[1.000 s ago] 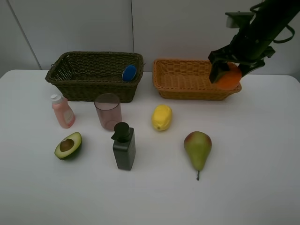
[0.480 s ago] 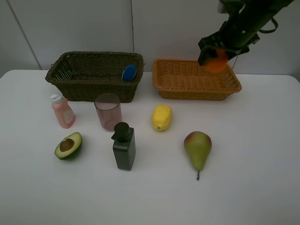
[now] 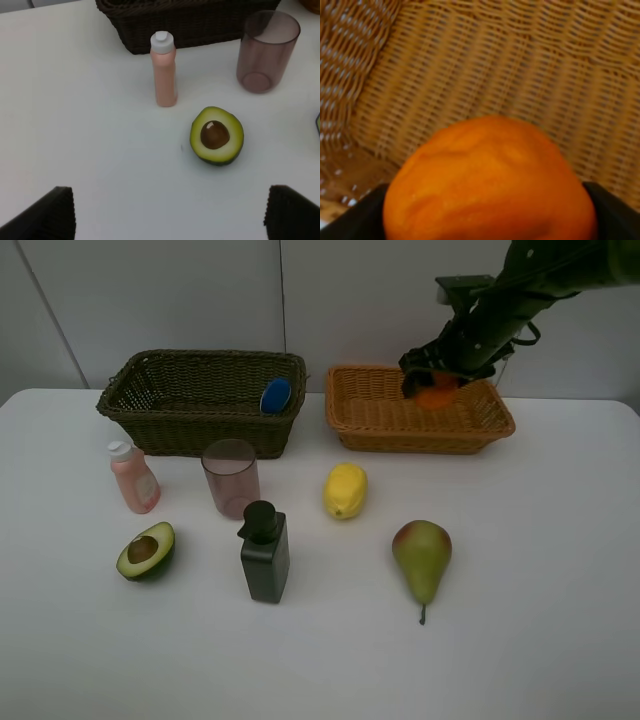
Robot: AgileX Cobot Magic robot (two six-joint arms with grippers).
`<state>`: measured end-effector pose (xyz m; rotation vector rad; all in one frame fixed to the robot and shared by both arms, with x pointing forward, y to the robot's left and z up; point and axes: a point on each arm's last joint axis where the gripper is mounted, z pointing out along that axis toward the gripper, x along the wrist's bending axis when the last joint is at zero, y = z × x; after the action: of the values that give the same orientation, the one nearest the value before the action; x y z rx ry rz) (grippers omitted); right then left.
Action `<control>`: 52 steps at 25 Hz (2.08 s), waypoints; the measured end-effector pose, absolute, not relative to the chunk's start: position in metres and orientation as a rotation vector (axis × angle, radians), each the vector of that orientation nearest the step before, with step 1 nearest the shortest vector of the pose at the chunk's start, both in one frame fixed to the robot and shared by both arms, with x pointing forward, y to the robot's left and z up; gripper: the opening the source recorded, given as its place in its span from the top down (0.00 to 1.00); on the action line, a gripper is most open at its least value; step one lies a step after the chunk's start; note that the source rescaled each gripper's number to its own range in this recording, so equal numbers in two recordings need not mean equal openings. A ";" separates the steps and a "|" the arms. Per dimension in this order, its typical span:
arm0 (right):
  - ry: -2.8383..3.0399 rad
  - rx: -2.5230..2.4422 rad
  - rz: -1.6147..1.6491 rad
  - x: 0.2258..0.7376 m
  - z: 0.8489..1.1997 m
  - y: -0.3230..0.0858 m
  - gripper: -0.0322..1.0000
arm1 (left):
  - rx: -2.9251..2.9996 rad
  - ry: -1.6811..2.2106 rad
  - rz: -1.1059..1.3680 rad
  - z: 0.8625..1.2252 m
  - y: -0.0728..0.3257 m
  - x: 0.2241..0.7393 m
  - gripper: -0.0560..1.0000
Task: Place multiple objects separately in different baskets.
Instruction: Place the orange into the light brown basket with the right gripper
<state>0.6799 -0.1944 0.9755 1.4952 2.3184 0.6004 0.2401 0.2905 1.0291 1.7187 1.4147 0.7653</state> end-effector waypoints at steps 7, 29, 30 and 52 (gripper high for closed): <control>2.294 1.492 0.579 0.708 0.958 -0.202 0.39 | 1.719 1.415 0.765 1.029 0.290 0.240 0.00; 2.241 1.497 0.492 0.724 0.930 -0.238 0.39 | 1.719 1.415 0.765 1.029 0.290 0.240 0.00; 2.235 1.492 0.499 0.725 0.931 -0.238 0.39 | 1.719 1.415 0.765 1.029 0.290 0.240 0.00; 2.254 1.506 0.479 0.723 0.929 -0.238 0.32 | 1.719 1.415 0.765 1.029 0.290 0.240 0.00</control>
<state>0.7229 -0.2384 0.9294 1.5064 2.2540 0.4793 0.2401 0.2905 1.0291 1.7187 1.4147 0.7653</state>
